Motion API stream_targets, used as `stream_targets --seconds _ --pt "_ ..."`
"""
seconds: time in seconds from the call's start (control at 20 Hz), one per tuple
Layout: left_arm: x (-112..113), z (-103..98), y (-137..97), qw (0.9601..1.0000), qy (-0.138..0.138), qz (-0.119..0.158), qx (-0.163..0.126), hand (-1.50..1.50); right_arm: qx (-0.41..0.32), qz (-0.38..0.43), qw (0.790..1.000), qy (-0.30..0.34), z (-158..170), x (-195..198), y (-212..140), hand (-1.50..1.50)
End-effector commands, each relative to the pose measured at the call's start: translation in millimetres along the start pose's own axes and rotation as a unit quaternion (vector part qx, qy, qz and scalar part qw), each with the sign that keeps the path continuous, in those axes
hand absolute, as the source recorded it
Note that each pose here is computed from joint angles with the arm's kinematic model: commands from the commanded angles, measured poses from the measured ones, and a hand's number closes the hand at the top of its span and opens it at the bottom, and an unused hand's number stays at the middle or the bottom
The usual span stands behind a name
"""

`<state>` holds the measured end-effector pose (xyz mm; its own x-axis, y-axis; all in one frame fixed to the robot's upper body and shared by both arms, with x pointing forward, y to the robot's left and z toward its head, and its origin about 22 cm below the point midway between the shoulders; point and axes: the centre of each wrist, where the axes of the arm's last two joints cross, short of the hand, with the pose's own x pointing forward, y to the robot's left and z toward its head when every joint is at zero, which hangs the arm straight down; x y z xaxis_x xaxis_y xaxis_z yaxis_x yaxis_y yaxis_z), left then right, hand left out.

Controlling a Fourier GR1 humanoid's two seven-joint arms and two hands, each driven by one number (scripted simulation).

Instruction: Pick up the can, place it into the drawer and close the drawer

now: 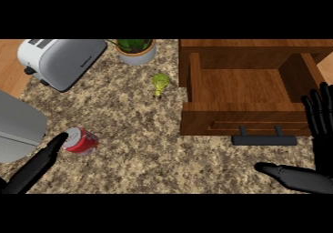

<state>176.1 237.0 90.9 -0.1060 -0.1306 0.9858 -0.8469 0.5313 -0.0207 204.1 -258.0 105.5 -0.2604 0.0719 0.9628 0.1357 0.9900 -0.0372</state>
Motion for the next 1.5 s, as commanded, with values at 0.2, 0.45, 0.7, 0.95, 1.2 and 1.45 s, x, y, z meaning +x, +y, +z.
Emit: stream_targets --seconds 0.2,0.45,0.7,0.95,1.2,1.45 --pt "19 19 -19 0.9987 0.010 -0.012 0.049 -1.50 -0.003 0.007 1.000 0.018 5 9 -12 -1.50" --pt "11 36 -38 0.9988 0.033 -0.014 0.032 -1.50 -0.008 0.008 1.000 0.019 15 -9 -6 -1.50" --pt "-16 28 -53 0.9966 0.058 -0.029 0.050 -1.50 -0.016 0.002 1.000 0.008 9 -4 -24 -1.50" --pt "-40 45 -54 0.9949 0.073 -0.042 0.055 -1.50 -0.013 0.006 1.000 0.001 19 -6 -34 -1.50" --pt "-67 51 -73 0.9931 0.088 -0.054 0.056 -1.50 -0.006 0.007 1.000 0.005 27 3 -44 -1.50" --pt "-86 44 -69 0.9898 0.102 -0.066 0.075 -1.50 -0.020 0.012 1.000 -0.003 22 10 -35 -1.50"
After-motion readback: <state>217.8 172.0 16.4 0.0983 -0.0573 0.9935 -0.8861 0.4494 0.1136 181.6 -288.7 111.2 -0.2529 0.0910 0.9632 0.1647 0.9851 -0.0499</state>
